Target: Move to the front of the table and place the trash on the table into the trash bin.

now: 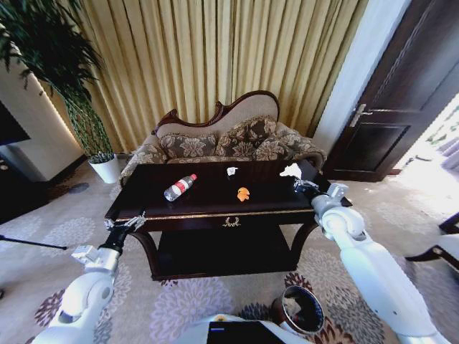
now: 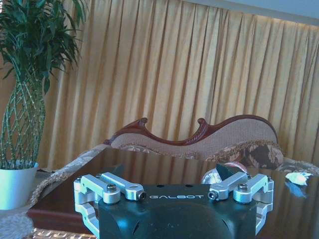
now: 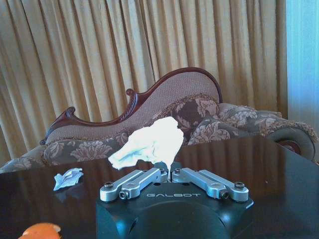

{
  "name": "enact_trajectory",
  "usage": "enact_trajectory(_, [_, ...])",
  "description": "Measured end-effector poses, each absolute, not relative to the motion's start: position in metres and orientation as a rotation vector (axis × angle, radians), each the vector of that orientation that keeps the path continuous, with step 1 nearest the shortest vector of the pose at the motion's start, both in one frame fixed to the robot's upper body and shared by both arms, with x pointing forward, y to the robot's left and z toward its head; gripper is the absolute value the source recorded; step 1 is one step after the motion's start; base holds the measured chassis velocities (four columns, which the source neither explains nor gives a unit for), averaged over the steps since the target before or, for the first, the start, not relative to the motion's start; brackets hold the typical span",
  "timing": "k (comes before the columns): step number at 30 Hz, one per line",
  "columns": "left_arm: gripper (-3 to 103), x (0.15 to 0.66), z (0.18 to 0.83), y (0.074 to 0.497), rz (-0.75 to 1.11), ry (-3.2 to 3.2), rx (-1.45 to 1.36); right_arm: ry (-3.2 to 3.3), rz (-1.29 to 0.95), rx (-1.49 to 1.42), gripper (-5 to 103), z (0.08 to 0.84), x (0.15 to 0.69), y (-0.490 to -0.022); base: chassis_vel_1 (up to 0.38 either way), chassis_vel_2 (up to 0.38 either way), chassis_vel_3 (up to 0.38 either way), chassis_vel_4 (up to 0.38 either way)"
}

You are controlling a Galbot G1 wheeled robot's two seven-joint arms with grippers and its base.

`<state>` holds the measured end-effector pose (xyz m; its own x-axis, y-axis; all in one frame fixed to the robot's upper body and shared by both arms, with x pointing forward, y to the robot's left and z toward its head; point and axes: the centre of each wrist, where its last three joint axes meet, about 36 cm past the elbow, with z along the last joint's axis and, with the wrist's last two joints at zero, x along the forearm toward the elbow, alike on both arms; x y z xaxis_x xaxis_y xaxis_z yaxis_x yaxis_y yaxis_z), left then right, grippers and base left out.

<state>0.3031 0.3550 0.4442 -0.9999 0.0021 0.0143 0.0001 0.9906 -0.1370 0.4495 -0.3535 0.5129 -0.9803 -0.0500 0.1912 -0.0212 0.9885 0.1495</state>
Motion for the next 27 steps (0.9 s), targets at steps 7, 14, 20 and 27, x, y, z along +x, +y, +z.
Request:
enact_trajectory(7, [100,0.304,0.441,0.356,0.217,-3.113,-0.001,-2.924,-0.226,0.054,0,0.505,0.448,-0.351,0.084,-0.083,-0.089,0.082])
enact_trajectory(14, [100,0.304,0.440,0.356,0.218,-3.112,-0.001,-2.916,-0.222,0.057,0,0.498,0.447,-0.350,0.102,-0.094,-0.100,0.091])
enact_trajectory(20, [100,0.302,0.443,0.354,0.218,-3.116,-0.010,-2.919,-0.223,0.048,0,0.494,0.441,-0.352,0.093,-0.098,-0.100,0.090])
enact_trajectory(27, [100,0.302,0.444,0.354,0.212,-3.120,-0.010,-2.918,-0.221,0.037,0,0.492,0.434,-0.354,0.106,-0.105,-0.110,0.109])
